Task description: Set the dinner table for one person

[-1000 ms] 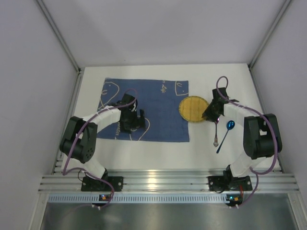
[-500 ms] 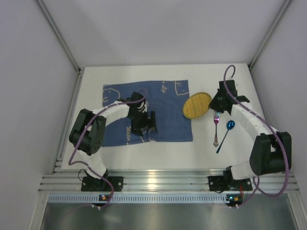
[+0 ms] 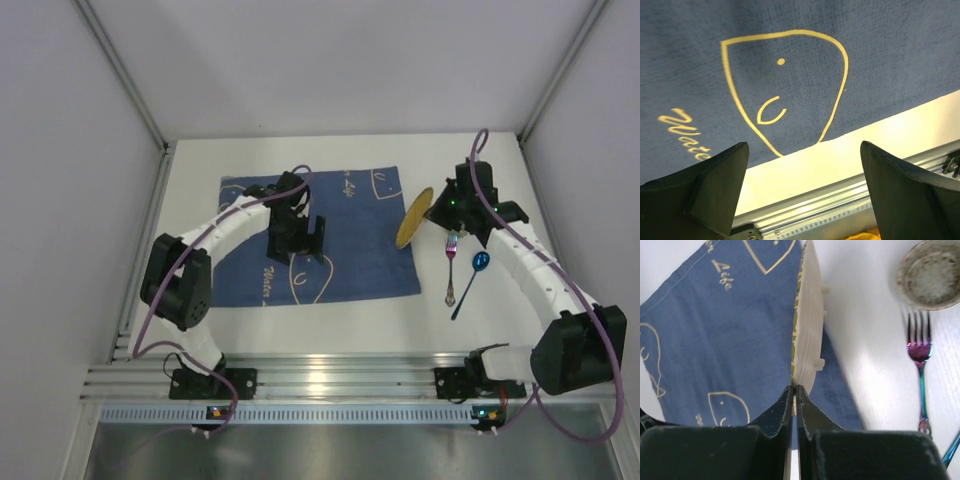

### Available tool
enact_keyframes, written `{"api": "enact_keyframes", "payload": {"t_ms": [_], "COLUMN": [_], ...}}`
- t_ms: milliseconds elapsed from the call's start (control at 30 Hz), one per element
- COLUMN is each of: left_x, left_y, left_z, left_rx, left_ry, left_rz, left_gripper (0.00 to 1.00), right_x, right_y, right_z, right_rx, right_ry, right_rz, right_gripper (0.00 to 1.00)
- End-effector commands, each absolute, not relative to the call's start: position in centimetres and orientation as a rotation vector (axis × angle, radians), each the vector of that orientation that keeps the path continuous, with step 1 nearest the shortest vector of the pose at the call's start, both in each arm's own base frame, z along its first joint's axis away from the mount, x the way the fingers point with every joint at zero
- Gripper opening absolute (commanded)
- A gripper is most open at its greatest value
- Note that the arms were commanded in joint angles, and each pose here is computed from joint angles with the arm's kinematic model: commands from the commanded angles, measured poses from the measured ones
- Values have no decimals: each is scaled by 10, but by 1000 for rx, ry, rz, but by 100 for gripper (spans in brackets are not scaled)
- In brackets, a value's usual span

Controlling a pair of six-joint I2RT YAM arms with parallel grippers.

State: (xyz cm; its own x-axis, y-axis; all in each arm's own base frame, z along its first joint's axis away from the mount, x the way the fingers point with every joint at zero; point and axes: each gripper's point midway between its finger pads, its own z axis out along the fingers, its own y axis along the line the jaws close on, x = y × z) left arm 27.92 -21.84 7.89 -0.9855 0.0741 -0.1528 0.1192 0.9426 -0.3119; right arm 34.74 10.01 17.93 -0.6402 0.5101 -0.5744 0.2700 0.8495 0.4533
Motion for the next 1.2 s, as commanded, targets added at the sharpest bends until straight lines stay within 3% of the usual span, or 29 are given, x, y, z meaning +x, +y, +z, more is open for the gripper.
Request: {"api": "enact_keyframes", "payload": {"t_ms": [0, 400, 567, 600, 633, 667, 733, 833, 967, 1167], "left_x": [289, 292, 280, 280, 277, 275, 272, 271, 275, 283], "left_y": [-199, -156, -152, -153, -153, -155, -160, -165, -174, -184], "left_z": [120, 165, 164, 165, 160, 158, 154, 149, 141, 138], "left_rx": [144, -74, -88, -87, -82, -80, -74, -66, -40, -2], "left_ry": [2854, 2679, 2688, 2673, 2685, 2691, 2706, 2723, 2757, 2785], "left_rz": [-365, -252, -261, -281, -288, -303, -341, -367, -398, -423], "left_gripper": [98, 98, 98, 98, 98, 98, 98, 98, 98, 98], "right_x": [350, 348, 355, 357, 357, 357, 349, 330, 295, 259], "right_y": [134, 252, 241, 228, 219, 207, 166, 93, 18, 4], "right_z": [242, 305, 287, 273, 266, 255, 225, 186, 135, 80], "right_rx": [447, 124, 173, 214, 239, 267, 364, 536, 803, 1082], "right_ry": [2181, 2100, 2135, 2168, 2184, 2205, 2265, 2313, 2381, 2404], "right_rz": [596, 1015, 951, 917, 897, 863, 753, 530, 322, 414], "right_gripper": [0, 0, 0, 5, 35, 54, 75, 95, 97, 97]}}
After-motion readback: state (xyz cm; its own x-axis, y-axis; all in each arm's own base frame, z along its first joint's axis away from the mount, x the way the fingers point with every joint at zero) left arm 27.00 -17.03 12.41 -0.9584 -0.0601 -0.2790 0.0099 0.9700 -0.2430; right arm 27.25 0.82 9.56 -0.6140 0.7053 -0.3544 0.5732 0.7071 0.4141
